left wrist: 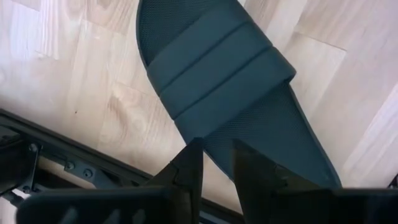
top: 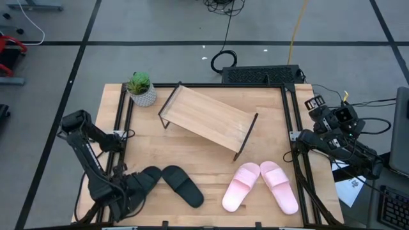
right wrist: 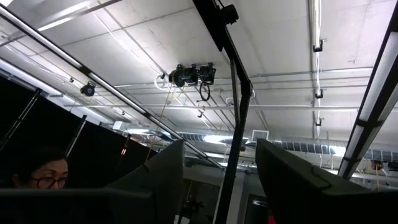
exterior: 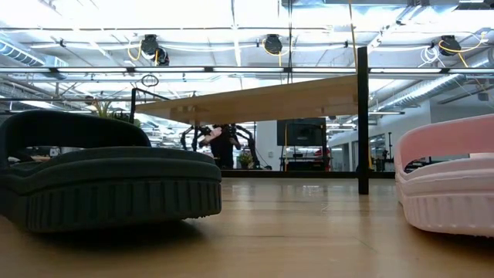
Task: Pick and place slides into the shelf
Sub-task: Put the left black slide on the shelf
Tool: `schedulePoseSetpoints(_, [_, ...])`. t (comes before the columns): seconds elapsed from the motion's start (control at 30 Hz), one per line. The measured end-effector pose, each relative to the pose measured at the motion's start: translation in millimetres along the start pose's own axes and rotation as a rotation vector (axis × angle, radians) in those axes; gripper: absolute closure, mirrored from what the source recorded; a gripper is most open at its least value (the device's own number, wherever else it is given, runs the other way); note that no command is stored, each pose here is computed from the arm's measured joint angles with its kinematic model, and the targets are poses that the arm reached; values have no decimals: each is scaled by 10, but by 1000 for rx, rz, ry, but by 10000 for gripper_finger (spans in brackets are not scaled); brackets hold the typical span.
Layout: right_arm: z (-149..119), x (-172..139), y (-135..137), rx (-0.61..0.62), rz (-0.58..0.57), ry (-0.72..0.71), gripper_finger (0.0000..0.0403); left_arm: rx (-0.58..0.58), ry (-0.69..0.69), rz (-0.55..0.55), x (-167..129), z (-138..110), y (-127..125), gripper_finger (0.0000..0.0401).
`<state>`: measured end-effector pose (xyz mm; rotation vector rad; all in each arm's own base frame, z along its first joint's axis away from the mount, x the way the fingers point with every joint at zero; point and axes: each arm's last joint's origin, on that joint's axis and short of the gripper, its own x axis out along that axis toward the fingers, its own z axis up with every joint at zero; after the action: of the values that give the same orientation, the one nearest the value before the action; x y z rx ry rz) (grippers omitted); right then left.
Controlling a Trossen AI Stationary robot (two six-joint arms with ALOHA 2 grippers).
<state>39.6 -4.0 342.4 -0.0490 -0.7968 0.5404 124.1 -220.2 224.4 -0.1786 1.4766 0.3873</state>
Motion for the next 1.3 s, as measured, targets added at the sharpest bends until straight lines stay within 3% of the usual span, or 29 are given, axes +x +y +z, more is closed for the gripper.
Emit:
schedulePoseSetpoints(0.3, [0,0,0,-3,-1,-1,216,14,-5,-15,-2,-10,-15,307])
schedulePoseSetpoints(0.77, [0,0,0,6,0,-1,216,29,-29,-40,-5,-9,-41,198])
schedulePoseSetpoints(1.03, [0,0,0,5,0,0,216,111,-30,-51,140,-6,-199,207])
schedulePoseSetpoints(1.13, [0,0,0,4,0,0,216,179,5,-4,271,-9,-269,215])
schedulePoseSetpoints(1.3, [0,0,0,4,1,1,216,167,46,104,400,-28,-275,223])
